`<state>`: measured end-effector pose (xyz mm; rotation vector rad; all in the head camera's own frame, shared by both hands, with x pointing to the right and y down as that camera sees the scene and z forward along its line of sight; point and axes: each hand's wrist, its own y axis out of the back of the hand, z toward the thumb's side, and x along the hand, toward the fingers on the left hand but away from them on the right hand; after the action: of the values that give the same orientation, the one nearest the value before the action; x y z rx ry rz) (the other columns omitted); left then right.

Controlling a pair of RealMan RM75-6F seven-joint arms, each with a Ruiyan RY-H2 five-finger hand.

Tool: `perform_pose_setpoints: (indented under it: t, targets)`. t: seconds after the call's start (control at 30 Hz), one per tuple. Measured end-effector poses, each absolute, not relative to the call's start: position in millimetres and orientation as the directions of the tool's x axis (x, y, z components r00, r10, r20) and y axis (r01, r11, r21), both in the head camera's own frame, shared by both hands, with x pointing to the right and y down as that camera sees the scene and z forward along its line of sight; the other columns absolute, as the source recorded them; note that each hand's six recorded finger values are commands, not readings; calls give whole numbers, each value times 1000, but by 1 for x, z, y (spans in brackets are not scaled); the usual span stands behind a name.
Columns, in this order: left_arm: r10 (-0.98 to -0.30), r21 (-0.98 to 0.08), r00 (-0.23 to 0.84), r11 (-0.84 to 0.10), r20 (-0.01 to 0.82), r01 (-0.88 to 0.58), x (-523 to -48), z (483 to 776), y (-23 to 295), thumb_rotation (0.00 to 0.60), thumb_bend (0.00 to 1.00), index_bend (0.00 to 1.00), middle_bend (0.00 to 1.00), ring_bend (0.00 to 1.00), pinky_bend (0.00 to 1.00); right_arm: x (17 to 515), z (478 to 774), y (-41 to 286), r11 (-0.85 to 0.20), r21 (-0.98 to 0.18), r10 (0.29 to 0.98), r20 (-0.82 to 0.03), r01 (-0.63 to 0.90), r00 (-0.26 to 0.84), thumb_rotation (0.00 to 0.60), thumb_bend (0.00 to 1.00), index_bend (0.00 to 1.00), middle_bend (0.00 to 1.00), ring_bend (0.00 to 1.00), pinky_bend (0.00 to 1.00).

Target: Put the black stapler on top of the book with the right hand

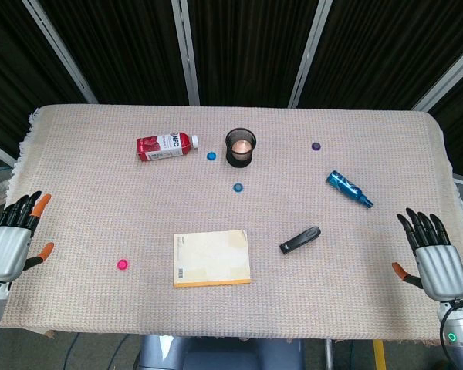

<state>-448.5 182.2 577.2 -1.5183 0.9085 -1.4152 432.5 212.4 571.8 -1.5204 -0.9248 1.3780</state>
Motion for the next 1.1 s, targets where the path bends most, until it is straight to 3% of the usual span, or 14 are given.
perform_pose_setpoints:
  t: [0.4,0.57,0.73,0.9,1.1]
  targets:
    - [-921,-926,96,-375,377,37,-448,577,182,600,287,2,5,30,141,427,579,214,-381,-924,915,-382,-31,129,600,167,0,0,0,0]
    - [-922,-925,81,-377,379,38,-451,579,178,600,287,2,7,30,141,405,602,209,-447,-894,870,-443,-33,215,600,167,107,17,0,3]
    - [-918,-921,74,-387,389,46,-451,587,171,600,287,2,6,31,141,367,633,190,-487,-872,814,-470,-39,341,600,176,205,131,10,85]
    - [-911,-911,44,-408,411,55,-456,595,166,600,290,2,4,31,142,340,643,177,-488,-872,789,-463,-46,404,600,210,306,219,100,233]
    - [-908,-908,36,-415,417,55,-459,596,168,600,290,2,3,31,142,322,660,172,-510,-858,762,-487,-67,426,600,214,320,234,120,250]
